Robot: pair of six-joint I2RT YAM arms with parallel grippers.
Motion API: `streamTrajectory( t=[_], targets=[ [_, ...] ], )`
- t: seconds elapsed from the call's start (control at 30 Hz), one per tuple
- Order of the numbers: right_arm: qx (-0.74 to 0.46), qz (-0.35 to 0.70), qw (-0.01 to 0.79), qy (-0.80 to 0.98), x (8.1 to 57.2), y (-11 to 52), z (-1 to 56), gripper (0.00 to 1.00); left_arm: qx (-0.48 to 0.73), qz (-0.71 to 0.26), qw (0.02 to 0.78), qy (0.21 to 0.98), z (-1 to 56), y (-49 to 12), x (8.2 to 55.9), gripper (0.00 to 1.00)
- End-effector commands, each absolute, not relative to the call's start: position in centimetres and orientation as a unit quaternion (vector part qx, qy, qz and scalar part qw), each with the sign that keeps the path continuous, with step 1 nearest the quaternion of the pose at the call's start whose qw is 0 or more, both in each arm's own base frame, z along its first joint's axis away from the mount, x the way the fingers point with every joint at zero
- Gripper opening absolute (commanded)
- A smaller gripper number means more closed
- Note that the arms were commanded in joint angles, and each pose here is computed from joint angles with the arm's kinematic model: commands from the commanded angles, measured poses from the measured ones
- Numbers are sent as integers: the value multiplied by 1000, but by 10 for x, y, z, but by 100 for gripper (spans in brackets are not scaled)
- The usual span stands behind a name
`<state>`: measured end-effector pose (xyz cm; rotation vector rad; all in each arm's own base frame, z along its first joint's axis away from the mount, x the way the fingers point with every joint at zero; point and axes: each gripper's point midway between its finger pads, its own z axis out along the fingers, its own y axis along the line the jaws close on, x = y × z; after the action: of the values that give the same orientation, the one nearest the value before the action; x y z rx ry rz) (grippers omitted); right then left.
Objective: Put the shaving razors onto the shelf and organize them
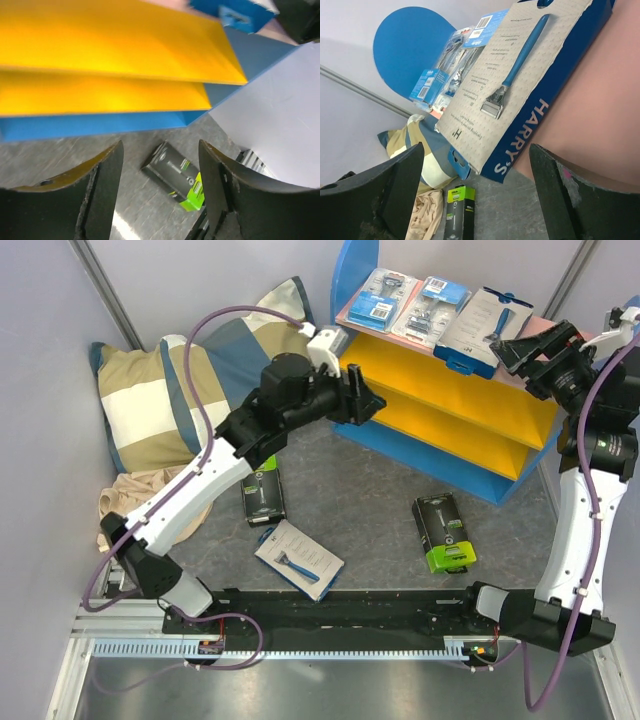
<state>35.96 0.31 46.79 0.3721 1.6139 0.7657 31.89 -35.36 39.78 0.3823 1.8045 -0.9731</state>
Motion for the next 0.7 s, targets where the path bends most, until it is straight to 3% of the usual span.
streamTrajectory(
  t=[0.0, 0.27, 0.67],
  targets=[
    [161, 307, 639, 687, 346, -1, 476, 95, 205, -409, 533, 712, 420, -390, 321, 61],
    [167, 311, 644, 679, 362, -7, 478, 95, 234, -443, 525, 688, 434, -438, 314, 58],
    [181, 325, 638, 674, 391, -16, 472, 95, 233, -438, 520, 696, 424, -424, 295, 63]
  ],
)
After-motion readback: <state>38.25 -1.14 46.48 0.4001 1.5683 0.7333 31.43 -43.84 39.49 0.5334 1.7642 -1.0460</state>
